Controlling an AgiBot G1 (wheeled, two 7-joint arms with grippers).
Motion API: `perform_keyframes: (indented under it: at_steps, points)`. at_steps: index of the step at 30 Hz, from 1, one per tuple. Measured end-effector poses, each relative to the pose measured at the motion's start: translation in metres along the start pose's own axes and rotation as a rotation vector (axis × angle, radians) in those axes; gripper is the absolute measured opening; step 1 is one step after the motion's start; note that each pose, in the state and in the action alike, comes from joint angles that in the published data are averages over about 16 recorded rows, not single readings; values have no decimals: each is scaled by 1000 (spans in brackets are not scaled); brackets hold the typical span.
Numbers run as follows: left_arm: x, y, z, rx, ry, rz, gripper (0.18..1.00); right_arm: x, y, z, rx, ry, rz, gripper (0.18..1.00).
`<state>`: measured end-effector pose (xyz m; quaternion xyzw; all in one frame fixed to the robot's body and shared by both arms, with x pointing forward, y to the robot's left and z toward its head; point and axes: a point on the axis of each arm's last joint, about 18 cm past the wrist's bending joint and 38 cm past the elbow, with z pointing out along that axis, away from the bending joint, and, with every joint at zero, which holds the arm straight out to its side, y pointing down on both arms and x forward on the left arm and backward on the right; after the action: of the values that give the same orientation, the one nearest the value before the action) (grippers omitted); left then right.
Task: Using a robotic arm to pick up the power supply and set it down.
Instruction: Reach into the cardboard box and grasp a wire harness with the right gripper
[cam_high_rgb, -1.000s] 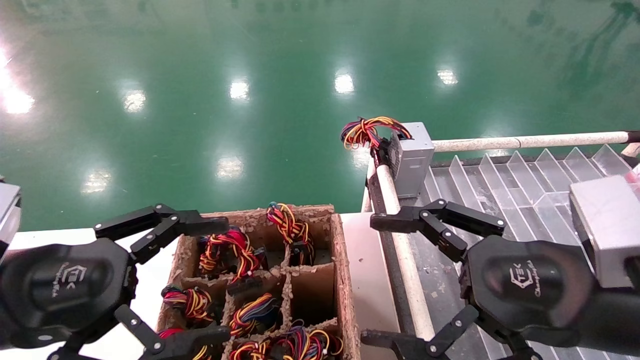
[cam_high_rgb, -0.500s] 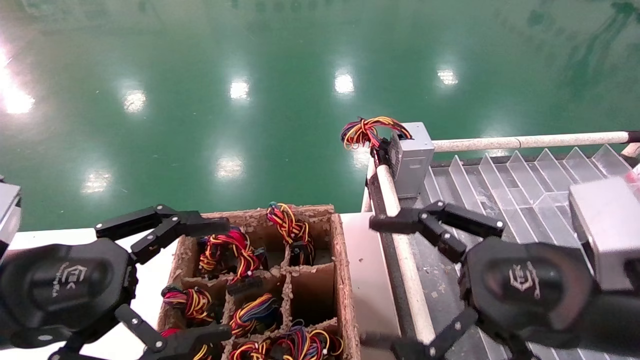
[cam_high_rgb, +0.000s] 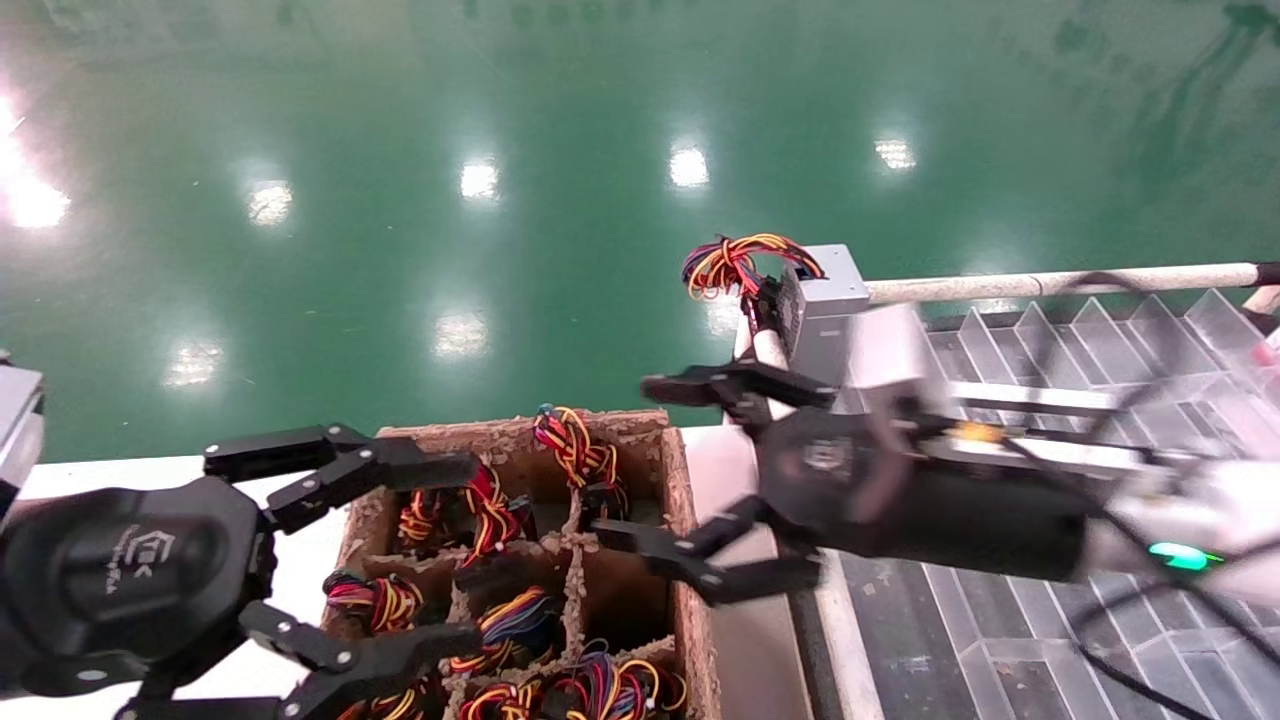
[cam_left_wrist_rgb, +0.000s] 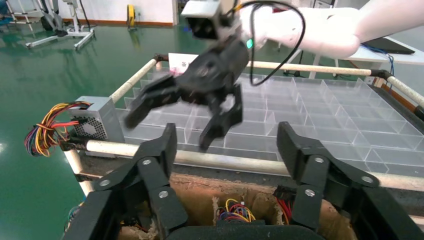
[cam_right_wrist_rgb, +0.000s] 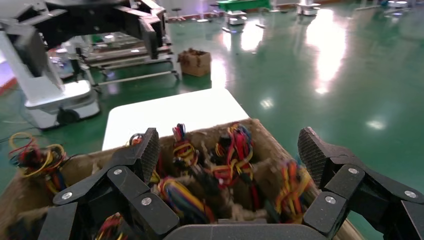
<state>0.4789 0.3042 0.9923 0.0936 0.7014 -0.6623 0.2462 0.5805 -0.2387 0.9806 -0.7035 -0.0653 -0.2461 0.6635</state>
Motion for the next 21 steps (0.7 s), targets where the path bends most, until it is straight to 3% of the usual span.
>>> perform_keyframes:
  at_steps: [12, 21]
  points:
    - [0, 0, 0, 0, 0, 0, 557, 33, 30, 85, -9, -29, 40, 1000]
    - [0, 0, 0, 0, 0, 0, 374, 41, 47, 126, -65, -17, 45, 999]
